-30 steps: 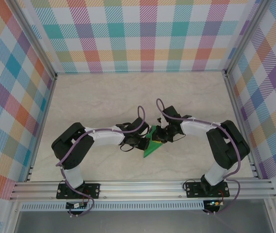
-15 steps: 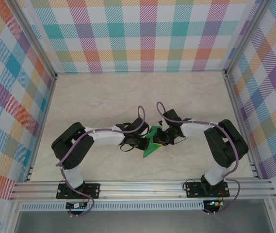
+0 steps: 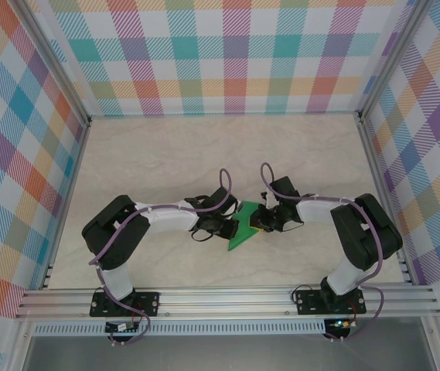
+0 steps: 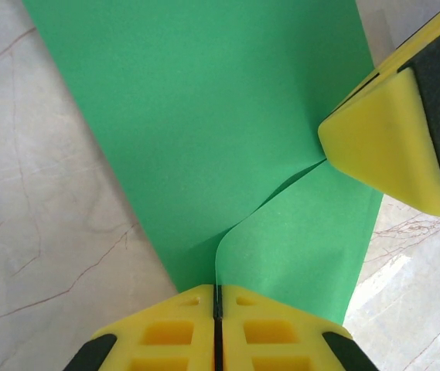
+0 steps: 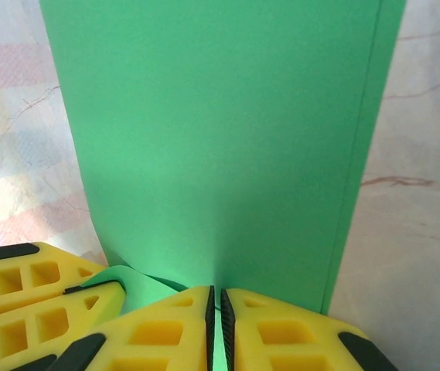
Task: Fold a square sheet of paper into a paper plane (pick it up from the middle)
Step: Third fold the triangle at the center of the table.
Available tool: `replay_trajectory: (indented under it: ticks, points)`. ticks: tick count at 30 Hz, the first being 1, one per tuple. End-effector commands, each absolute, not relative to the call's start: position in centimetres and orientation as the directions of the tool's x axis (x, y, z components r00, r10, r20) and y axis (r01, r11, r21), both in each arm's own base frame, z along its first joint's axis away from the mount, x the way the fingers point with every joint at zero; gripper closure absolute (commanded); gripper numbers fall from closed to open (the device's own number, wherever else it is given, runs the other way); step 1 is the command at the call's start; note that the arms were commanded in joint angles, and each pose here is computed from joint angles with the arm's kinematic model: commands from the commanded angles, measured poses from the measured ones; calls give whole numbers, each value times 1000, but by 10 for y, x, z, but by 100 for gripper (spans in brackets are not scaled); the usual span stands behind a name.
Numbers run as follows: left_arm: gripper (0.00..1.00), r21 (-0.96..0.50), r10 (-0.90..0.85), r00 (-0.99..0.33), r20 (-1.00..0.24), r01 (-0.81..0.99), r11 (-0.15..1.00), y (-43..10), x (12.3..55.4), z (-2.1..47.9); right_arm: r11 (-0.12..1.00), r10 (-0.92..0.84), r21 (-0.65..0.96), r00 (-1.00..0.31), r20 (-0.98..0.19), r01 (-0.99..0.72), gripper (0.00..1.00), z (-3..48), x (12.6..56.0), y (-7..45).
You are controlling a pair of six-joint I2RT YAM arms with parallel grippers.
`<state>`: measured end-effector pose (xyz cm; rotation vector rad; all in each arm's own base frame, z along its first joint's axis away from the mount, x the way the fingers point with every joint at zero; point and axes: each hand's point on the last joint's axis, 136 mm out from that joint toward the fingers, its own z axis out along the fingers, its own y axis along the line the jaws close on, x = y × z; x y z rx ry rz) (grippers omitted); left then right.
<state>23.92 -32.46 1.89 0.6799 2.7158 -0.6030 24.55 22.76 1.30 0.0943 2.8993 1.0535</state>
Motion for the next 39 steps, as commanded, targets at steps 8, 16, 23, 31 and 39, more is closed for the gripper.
replay_trajectory:
  ticks: [8,16,23,31,39]
  points:
    - [91,-286,416,-869,-267,484,827,-301,223,-4,705,99,709,-992,-75,16,85,49,232,233]
    - [91,-297,413,-868,-274,485,823,-304,224,-3,686,42,728,-997,-62,-17,87,53,221,260]
    - [91,-301,411,-868,-278,485,821,-305,225,-1,728,36,685,-999,-27,8,88,30,219,264]
    - [91,-296,412,-867,-282,487,822,-305,226,1,804,23,594,-999,34,39,89,6,204,245]
    - [70,-326,347,-872,-346,459,827,-309,233,33,818,31,571,-997,70,66,90,-10,195,239]
